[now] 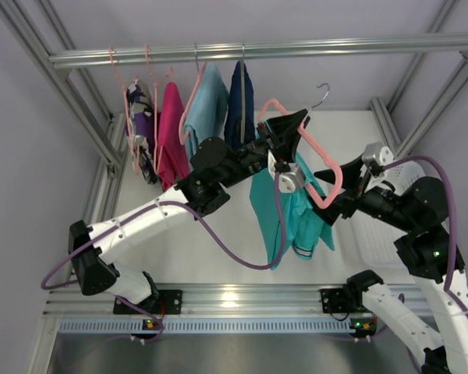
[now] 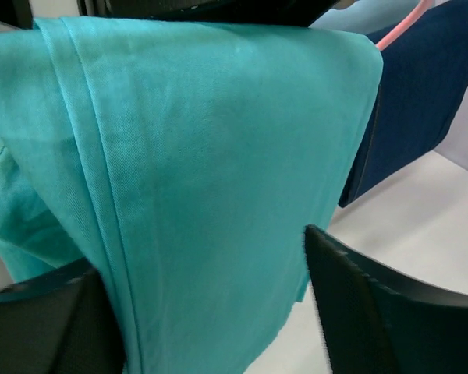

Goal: Remove the trousers from the hanger

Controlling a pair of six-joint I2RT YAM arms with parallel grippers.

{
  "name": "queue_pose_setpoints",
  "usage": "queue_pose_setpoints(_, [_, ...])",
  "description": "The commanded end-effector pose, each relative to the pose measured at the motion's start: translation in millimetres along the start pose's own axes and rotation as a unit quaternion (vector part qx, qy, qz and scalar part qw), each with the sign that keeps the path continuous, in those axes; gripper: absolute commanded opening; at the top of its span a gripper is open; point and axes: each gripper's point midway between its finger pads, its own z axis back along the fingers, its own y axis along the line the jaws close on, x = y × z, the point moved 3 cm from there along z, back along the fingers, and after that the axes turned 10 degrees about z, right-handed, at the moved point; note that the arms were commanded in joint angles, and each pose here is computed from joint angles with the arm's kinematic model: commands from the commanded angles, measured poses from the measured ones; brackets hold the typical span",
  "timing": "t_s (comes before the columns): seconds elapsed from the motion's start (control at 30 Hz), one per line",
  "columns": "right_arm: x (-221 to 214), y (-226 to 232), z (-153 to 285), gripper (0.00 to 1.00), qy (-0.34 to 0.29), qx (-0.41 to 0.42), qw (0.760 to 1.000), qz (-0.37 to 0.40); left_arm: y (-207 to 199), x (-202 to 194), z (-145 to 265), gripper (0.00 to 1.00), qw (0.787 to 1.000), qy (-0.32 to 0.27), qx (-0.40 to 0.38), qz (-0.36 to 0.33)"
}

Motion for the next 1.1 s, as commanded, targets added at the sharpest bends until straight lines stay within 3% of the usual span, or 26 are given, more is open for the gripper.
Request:
queue_pose_setpoints(0.0, [14.0, -7.7, -9.6, 0.69, -0.027, -0.005, 0.999, 0.020, 48.5, 52.2, 7.2, 0.00, 0.995, -0.076, 0.069, 0.000])
queue_pose_setpoints(0.1, [17.6, -14.0, -10.9, 0.28, -0.024, -0.018, 0.999, 0.028, 46.5, 54.5, 9.7, 0.00, 0.995, -0.077, 0.066, 0.006])
queue_pose_setpoints(0.13, [21.9, -17.2, -9.4, 0.08, -0.026, -0.033, 0.999, 0.030, 44.0, 53.5, 11.1, 0.00, 0.995, -0.075, 0.063, 0.009])
queue_pose_setpoints(0.17, [23.8, -19.6, -8.1, 0.00, -0.027, -0.044, 0.998, 0.029, 42.9, 52.6, 12.4, 0.00, 0.995, -0.073, 0.063, 0.014])
queue_pose_setpoints(0.3, [37.6, -34.5, 6.4, 0.00, -0.033, -0.125, 0.991, 0.032, 43.2, 51.5, 26.3, 0.00, 0.996, -0.061, 0.068, 0.019])
queue_pose_setpoints(0.53, [108.8, -38.8, 52.5, 0.00, -0.116, -0.228, 0.960, 0.117, 12.8, 31.6, 56.2, 0.00, 0.999, -0.027, 0.037, 0.018])
queue_pose_setpoints(0.73, [155.7, -37.8, 82.8, 0.00, -0.159, -0.282, 0.931, 0.169, 1.0, 25.4, 67.2, 0.00, 0.999, -0.023, 0.029, 0.008])
queue_pose_setpoints(1.07, [194.5, -35.7, 106.4, 0.00, -0.194, -0.319, 0.905, 0.204, -31.6, 24.3, 78.2, 0.00, 0.998, -0.054, -0.019, -0.031])
